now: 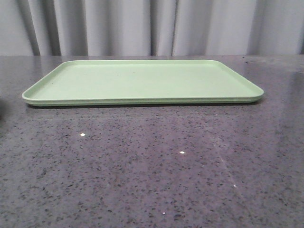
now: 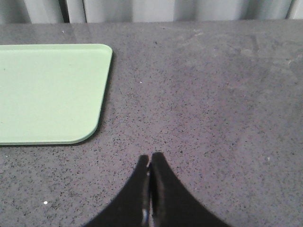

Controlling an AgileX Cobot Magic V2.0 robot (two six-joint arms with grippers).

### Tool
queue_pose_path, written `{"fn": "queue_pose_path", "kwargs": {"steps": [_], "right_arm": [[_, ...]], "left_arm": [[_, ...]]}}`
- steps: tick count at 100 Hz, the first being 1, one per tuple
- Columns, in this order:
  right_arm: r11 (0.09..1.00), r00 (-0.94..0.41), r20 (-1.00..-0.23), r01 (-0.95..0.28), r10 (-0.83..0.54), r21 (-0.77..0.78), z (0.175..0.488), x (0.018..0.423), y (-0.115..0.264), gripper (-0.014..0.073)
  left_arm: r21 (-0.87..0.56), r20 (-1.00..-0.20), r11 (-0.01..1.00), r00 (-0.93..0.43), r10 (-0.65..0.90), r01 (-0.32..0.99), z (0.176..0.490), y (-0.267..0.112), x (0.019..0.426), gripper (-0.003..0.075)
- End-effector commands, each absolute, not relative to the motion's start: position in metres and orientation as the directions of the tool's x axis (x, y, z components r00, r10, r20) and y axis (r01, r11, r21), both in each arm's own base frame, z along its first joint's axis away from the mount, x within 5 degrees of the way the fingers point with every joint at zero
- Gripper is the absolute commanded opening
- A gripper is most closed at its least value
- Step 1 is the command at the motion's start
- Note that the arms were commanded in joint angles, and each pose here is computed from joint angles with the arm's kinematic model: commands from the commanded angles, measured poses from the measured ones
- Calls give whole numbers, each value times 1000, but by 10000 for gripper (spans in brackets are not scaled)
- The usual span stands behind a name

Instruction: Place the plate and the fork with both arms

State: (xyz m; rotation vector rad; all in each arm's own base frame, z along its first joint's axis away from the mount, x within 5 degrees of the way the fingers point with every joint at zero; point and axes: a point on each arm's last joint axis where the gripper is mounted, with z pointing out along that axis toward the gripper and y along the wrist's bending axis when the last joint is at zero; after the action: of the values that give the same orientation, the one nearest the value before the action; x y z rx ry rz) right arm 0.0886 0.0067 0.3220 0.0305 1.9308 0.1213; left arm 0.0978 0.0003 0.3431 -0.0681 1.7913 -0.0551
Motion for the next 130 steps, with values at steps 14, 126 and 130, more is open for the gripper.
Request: {"fn": "queue_pose_path", "kwargs": {"steps": [14, 126, 130], "right_arm": [[995, -349, -935, -42, 71, 91, 341, 108, 9, -58], [994, -349, -934, -44, 75, 96, 341, 112, 9, 486], [994, -349, -934, -44, 75, 96, 341, 112, 9, 486]], "left_arm": [[-88, -983, 996, -161, -90, -21, 363, 2, 115, 36], [-40, -899, 955, -407, -163, -294, 369, 36, 133, 452], [-31, -888, 949, -427, -170, -313, 369, 40, 136, 452]]}}
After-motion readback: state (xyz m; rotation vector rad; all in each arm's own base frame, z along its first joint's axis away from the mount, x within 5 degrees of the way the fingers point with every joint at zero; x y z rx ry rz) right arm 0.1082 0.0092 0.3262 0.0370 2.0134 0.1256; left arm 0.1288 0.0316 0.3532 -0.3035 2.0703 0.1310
